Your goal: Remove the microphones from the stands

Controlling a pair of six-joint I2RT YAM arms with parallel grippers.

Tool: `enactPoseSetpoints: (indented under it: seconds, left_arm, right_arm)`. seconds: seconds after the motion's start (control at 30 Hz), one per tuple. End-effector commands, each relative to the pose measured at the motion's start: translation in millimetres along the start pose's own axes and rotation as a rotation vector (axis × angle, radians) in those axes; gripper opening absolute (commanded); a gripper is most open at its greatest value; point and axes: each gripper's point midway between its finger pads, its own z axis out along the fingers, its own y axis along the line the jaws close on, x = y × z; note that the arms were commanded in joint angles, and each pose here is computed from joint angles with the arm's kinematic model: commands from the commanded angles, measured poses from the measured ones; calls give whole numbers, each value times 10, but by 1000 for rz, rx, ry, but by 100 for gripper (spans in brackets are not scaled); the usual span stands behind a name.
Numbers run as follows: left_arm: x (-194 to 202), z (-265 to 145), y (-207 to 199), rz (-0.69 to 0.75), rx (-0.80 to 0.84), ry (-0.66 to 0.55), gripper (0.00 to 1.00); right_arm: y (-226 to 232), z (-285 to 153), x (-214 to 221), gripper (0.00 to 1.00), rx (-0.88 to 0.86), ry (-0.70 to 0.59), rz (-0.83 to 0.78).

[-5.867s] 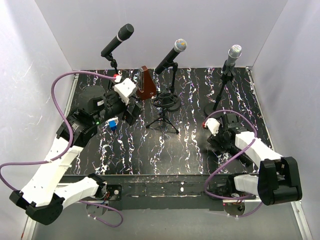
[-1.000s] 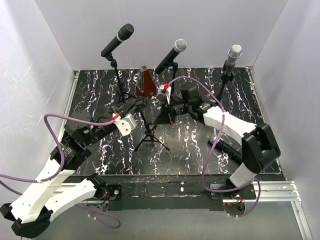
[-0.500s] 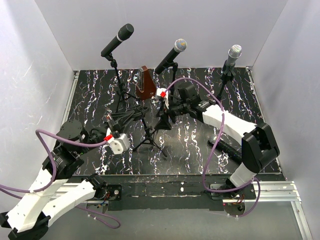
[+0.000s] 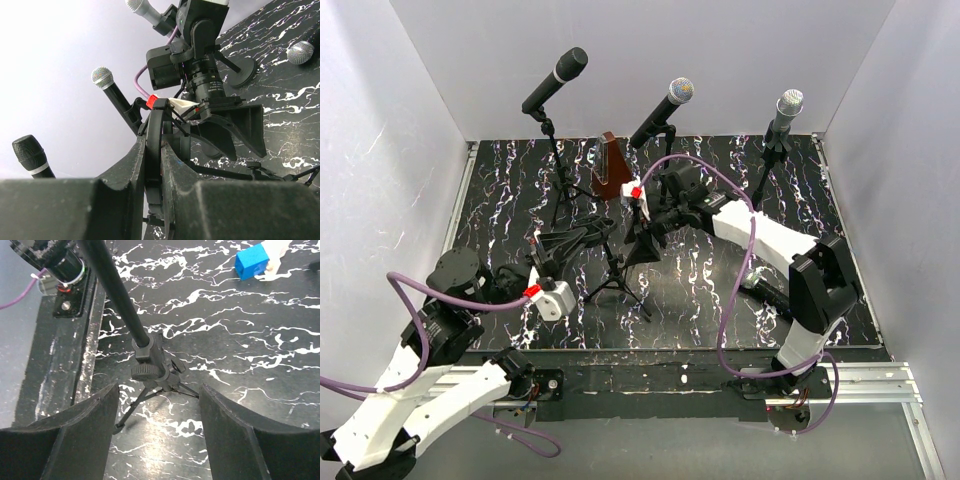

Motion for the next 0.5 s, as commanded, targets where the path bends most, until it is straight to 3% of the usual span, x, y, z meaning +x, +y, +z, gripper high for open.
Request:
enactPoseSetpoints:
  seconds: [0.0, 0.3, 0.47]
  left_arm:
    - [28, -18, -48, 50, 15, 2, 0]
    - [38, -11, -79, 61, 27, 1, 0]
    - [44, -20, -69, 66, 24, 6, 0]
  right_arm:
    - [87, 64, -181, 70, -61, -35, 64]
    - [156, 157, -181, 62, -89, -41, 146]
    - [165, 162, -144, 43, -79, -34, 150]
